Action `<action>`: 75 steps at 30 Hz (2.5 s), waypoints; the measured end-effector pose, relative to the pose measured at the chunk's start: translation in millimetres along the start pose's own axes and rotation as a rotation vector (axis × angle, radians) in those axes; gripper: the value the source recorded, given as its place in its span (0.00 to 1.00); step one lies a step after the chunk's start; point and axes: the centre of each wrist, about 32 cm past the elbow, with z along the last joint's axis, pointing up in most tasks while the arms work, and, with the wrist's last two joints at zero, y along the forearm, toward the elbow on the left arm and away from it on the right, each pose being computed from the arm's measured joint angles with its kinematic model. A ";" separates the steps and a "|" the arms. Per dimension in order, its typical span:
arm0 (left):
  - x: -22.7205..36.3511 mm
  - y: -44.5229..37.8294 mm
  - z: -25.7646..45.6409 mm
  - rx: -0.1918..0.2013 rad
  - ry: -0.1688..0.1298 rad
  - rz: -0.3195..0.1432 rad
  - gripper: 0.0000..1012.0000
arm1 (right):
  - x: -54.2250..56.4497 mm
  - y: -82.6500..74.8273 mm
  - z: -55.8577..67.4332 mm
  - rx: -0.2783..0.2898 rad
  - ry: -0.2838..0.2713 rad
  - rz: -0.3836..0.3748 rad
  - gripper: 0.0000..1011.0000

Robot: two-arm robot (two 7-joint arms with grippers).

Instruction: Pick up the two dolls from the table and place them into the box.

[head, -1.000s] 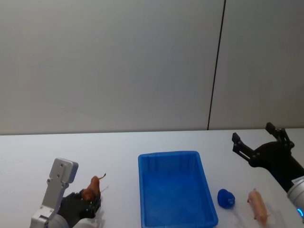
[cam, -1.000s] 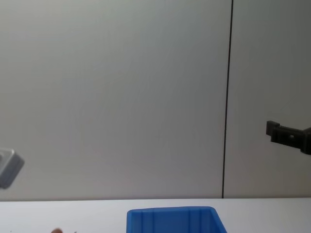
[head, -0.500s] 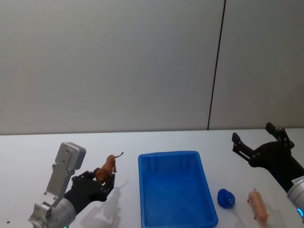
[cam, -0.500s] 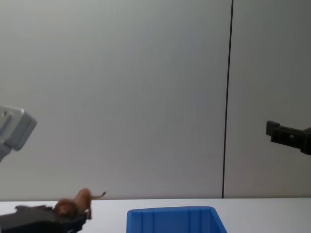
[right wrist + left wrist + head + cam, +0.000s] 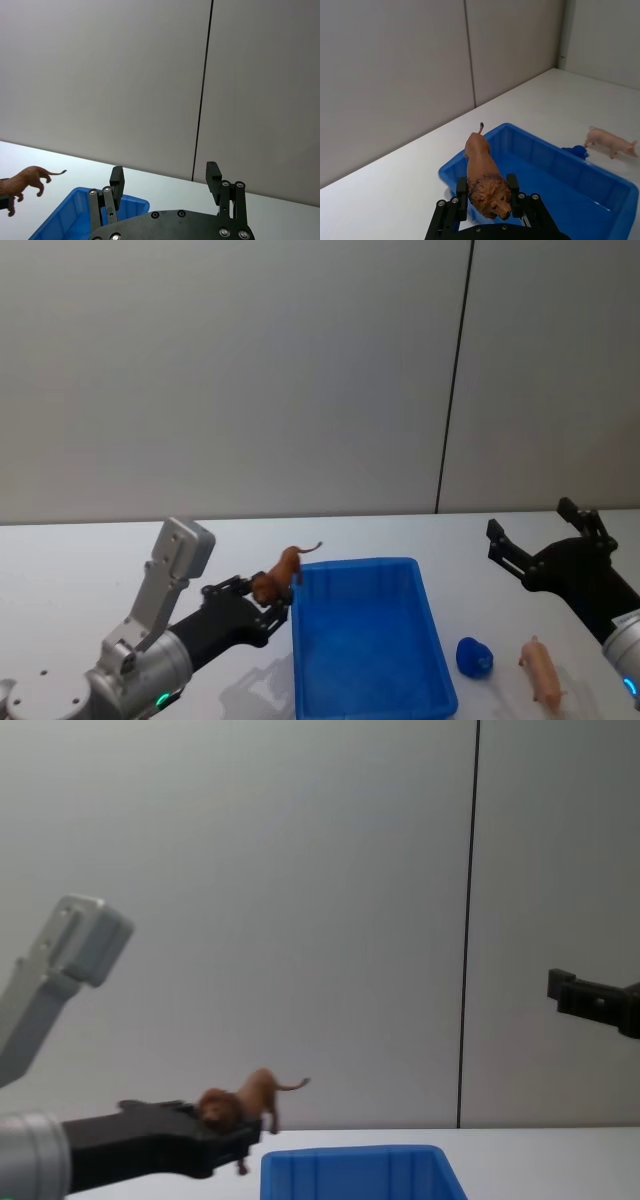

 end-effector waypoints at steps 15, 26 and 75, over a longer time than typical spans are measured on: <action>2.0 -39.7 7.1 -0.020 -0.014 -0.179 0.64 | 0.0 0.0 0.0 0.000 0.000 0.000 0.99; 3.9 -49.3 7.8 -0.008 -0.018 -0.201 0.94 | 0.0 0.0 0.0 0.000 0.000 0.000 0.99; 28.7 7.3 6.3 -0.010 -0.066 0.123 0.99 | 11.9 -3.3 -6.2 -0.080 0.033 -0.058 0.99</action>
